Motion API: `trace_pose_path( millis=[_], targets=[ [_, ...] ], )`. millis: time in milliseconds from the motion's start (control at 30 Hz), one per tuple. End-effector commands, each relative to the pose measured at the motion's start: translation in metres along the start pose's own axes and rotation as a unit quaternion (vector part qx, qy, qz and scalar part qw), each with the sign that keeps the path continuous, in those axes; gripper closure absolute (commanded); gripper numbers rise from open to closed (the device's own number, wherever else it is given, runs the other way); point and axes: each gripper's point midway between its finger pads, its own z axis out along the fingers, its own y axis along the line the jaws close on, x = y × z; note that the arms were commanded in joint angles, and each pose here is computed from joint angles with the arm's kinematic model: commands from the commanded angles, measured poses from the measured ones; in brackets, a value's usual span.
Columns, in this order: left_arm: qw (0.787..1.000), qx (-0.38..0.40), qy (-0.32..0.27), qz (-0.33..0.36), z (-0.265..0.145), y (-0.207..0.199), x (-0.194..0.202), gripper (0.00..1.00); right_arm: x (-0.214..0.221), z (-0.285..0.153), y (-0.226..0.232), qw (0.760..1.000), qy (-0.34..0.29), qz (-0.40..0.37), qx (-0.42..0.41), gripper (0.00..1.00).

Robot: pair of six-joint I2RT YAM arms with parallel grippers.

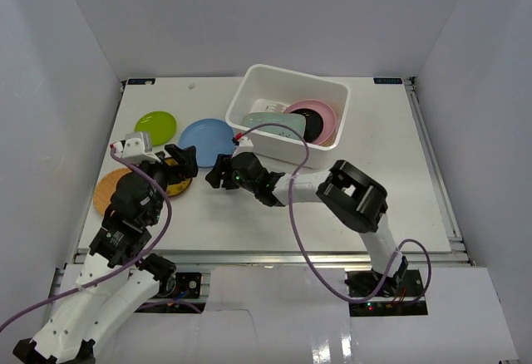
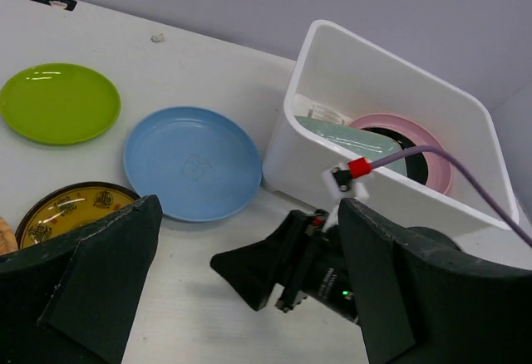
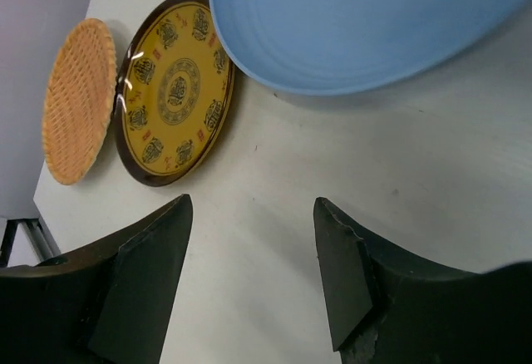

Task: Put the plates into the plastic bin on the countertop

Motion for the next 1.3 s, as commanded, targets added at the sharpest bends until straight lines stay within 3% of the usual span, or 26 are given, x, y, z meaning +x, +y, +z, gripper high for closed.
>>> trace_pose_path(
  millis=[0, 100, 433, 500, 600, 700, 767, 800, 900, 967, 1067, 1267],
  targets=[
    [1.000, -0.020, -0.011, -0.006, 0.001, 0.009, 0.001, 0.02, -0.033, 0.023, 0.065, 0.993, -0.039, 0.068, -0.088, 0.33],
    [1.000, -0.018, 0.001, -0.001, 0.004, 0.009, 0.009, 0.02, -0.014, 0.049, 0.062, 0.991, -0.013, 0.103, -0.090, 0.32],
    [1.000, -0.001, -0.001, -0.007, 0.007, 0.006, 0.008, 0.02, 0.040, 0.096, 0.042, 0.985, 0.029, 0.160, -0.064, 0.48],
    [1.000, 0.000, -0.003, -0.007, 0.007, 0.006, 0.007, 0.02, 0.045, 0.100, 0.036, 0.985, 0.031, 0.161, -0.054, 0.52],
    [1.000, 0.003, -0.002, -0.007, 0.007, 0.005, 0.007, 0.02, 0.049, 0.103, 0.032, 0.984, 0.032, 0.167, -0.049, 0.65],
    [1.000, 0.004, -0.001, -0.011, 0.007, 0.005, 0.008, 0.02, 0.049, 0.103, 0.032, 0.984, 0.027, 0.171, -0.049, 0.71],
    [1.000, 0.012, 0.001, -0.012, 0.007, 0.002, 0.009, 0.02, 0.046, 0.105, 0.033, 0.983, 0.025, 0.173, -0.050, 0.69],
    [1.000, 0.010, 0.002, -0.012, 0.008, 0.003, 0.009, 0.02, 0.051, 0.106, 0.030, 0.984, 0.030, 0.171, -0.044, 0.60],
    [1.000, 0.009, 0.003, -0.013, 0.008, 0.004, 0.010, 0.02, 0.054, 0.111, 0.028, 0.984, 0.037, 0.169, -0.038, 0.49],
    [1.000, 0.011, 0.002, -0.014, 0.008, 0.004, 0.009, 0.02, 0.063, 0.111, 0.021, 0.984, 0.043, 0.170, -0.030, 0.49],
    [1.000, 0.012, 0.000, -0.017, 0.007, 0.004, 0.009, 0.02, 0.075, 0.107, 0.007, 0.981, 0.048, 0.186, -0.016, 0.61],
    [1.000, 0.008, 0.003, -0.015, 0.009, 0.006, 0.010, 0.02, 0.057, 0.098, 0.016, 0.984, 0.025, 0.173, -0.021, 0.90]
  ],
)
